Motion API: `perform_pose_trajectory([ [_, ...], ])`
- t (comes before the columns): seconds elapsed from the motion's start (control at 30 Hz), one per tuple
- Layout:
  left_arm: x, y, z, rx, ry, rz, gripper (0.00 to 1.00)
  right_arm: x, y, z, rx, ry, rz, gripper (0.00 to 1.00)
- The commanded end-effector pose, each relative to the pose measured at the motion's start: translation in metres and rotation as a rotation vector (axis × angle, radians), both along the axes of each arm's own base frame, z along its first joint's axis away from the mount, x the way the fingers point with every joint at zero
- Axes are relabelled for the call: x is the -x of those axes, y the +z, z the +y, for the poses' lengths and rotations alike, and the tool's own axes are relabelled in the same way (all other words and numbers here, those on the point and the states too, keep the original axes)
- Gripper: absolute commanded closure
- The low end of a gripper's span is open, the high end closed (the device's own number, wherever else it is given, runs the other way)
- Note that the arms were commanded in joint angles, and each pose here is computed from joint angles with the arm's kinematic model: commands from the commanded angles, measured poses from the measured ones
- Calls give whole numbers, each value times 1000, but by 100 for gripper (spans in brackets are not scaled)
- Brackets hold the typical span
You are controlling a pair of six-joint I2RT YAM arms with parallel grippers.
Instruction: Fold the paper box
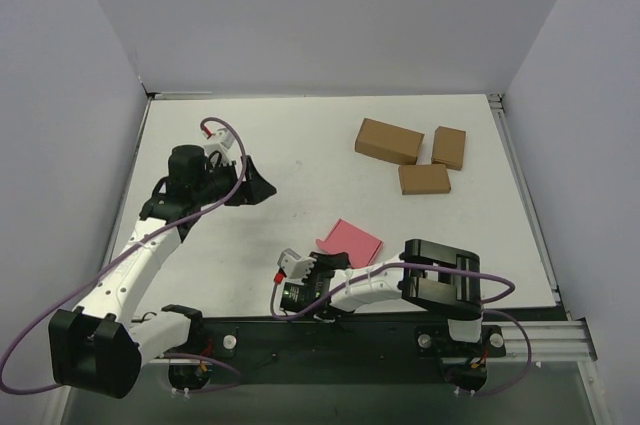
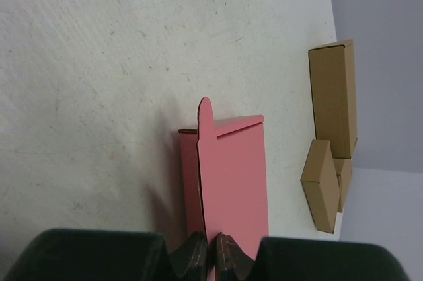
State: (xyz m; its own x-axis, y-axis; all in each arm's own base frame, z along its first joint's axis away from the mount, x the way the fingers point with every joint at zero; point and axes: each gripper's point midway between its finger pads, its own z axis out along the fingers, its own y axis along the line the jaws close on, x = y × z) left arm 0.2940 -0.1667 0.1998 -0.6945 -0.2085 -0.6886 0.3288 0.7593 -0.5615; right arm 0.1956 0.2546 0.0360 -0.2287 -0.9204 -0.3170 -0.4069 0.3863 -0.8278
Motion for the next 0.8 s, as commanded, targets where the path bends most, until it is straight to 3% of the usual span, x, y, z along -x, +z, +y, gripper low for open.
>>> perform_pose_trajectory([
  [0.0,-3,10,-2,-7,-49,-76,14,4,18,3,11,15,-7,98],
  [0.13,1,8,-3,-9,-73,-91,14,10,41,5,-66,31,52,100],
  [0.4,11,11,-12,19,-156,-117,14,27,73,9,-344,60,450,100],
  [0.5,19,15,-17,44,-207,-146,15,21,81,3,-423,57,535,100],
  [0.77,58,24,-58,144,-483,-203,19,31,83,13,-651,160,865,100],
])
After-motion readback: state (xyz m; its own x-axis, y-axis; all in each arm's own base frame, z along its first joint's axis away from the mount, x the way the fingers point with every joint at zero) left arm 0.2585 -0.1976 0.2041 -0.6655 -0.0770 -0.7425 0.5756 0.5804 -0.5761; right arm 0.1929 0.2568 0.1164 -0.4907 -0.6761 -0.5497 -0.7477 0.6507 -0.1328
